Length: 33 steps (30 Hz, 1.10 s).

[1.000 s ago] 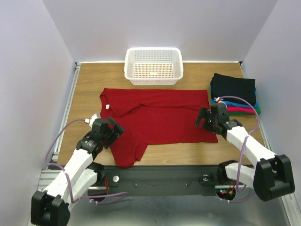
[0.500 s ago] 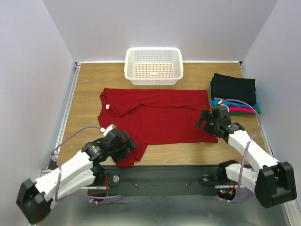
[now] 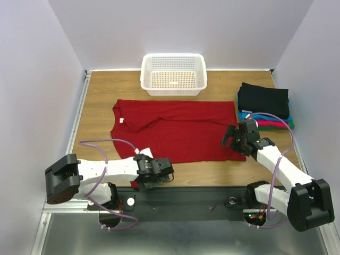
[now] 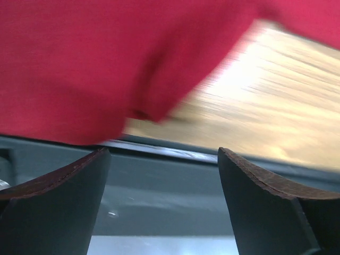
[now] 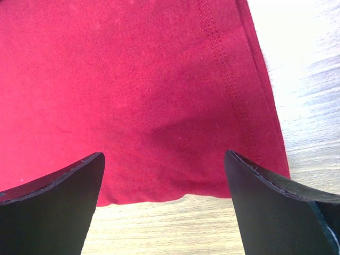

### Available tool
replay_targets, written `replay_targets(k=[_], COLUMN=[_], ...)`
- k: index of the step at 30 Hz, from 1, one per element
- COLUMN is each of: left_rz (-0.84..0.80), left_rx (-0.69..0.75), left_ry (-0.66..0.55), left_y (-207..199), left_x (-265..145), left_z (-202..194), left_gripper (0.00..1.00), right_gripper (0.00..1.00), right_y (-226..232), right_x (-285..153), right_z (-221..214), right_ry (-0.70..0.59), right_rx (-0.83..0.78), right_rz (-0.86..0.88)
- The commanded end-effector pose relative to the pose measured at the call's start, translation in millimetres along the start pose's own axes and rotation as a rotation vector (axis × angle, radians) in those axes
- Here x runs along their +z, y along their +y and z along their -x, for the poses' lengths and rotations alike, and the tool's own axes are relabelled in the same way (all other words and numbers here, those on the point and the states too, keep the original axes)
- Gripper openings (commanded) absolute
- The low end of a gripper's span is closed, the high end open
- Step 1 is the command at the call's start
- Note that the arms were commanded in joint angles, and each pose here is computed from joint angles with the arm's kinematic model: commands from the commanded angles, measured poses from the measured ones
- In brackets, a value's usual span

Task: Fold and stack the t-shirts
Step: Fold the tshirt

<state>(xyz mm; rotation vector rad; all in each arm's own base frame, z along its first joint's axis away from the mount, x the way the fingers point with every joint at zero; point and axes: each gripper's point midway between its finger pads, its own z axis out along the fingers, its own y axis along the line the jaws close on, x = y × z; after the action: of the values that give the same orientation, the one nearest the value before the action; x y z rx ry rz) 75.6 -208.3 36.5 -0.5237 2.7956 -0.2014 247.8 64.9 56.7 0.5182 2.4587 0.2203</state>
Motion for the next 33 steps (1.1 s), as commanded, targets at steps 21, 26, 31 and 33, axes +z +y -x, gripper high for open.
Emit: replay_targets(k=[21,26,31,33], left_rz=[0.042,0.046,0.027,0.012], left_rx=[-0.186,-0.154,-0.132,-0.130], left_ry=[-0.084,-0.082,-0.115,-0.137], left_y=[40.4,39.2,34.6,33.0], left_x=[32.6,32.6,25.9,22.9], left_z=[32.4,32.2,40.4,45.3], left_gripper=[0.21,0.00,0.00,0.00], right_gripper=[1.00,1.00,1.00,1.00], right_y=[-15.2,-26.9,-33.7,-35.6], right_x=[2.3,3.7,5.1,6.7], right_z=[4.7,1.9,4.8,5.5], right_ry=[-0.045,-0.065,-0.090,-0.092], right_rx=[0.037,0.095,0.131,0.135], right_rz=[-0.075,-0.132,-0.173,-0.190])
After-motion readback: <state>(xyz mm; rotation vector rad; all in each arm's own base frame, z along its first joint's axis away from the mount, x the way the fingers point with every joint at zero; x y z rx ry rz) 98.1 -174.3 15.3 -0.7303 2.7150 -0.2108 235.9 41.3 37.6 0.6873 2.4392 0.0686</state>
